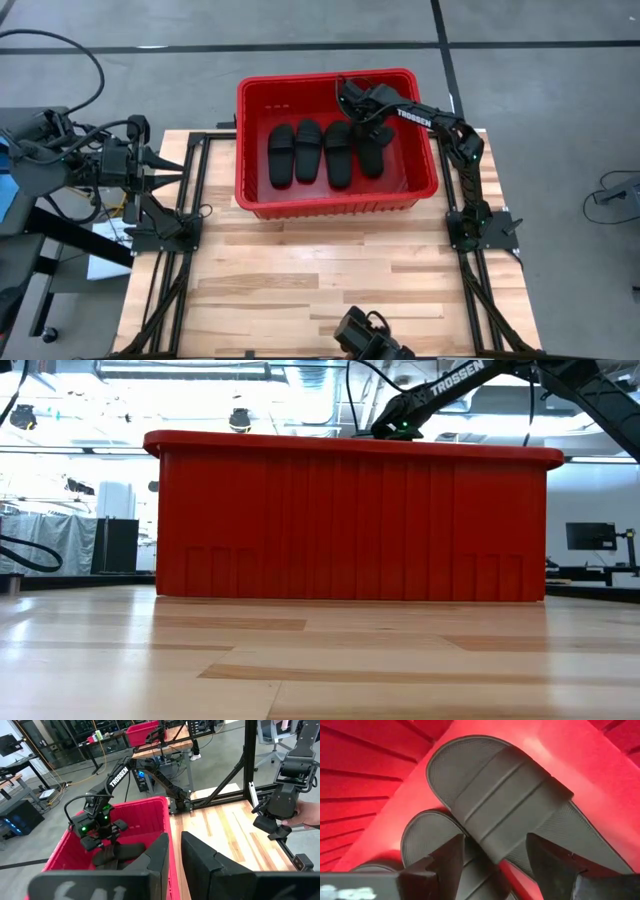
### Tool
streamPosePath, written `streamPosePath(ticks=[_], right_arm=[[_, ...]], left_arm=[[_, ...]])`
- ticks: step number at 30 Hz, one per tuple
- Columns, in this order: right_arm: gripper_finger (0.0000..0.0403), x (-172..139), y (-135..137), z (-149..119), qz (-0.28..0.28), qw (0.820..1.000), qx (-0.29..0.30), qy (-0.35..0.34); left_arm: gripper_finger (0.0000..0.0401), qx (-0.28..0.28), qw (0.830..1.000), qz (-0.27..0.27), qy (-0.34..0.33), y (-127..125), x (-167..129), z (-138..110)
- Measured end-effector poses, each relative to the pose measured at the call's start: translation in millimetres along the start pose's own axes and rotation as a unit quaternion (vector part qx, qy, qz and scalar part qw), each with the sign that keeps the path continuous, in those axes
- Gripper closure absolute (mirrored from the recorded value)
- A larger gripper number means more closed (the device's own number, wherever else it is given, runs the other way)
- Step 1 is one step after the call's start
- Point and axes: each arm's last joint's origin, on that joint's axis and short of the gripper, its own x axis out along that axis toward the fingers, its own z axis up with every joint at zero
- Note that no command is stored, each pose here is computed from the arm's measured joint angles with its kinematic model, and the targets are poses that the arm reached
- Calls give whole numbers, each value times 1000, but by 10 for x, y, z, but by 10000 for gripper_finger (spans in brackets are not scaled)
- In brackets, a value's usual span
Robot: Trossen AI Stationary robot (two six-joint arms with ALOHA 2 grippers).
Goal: Pick and place slides into bin
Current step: Return to Home Position
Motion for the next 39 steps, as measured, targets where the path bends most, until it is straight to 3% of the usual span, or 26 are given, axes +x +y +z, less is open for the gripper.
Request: streamPosePath(ticks=[9,14,20,26,29,32,39], right_arm=[[198,-3,1,-8,1,1000,-14,-5],[198,-102,1,-41,2,998,-60,-12],[197,-578,-6,-8,48,991,-106,-66],[203,-1442,-196,165,152,965,-159,-144],[207,-1949,-374,232,224,929,-225,-188],[211,-2485,-635,242,299,872,-308,-235],[222,-3382,-1475,204,424,689,-507,-297]], left_arm=[[360,-2,1000,0,0,0,0,0],[360,-2,1000,0,0,0,0,0],[360,-3,1000,1,-1,6,-3,-2],[360,-5,1000,10,-4,34,-18,-6],[360,-11,1000,10,-8,85,-49,-20],[360,-23,1000,8,-13,153,-91,-40],[360,-42,999,4,-28,364,-221,-113]])
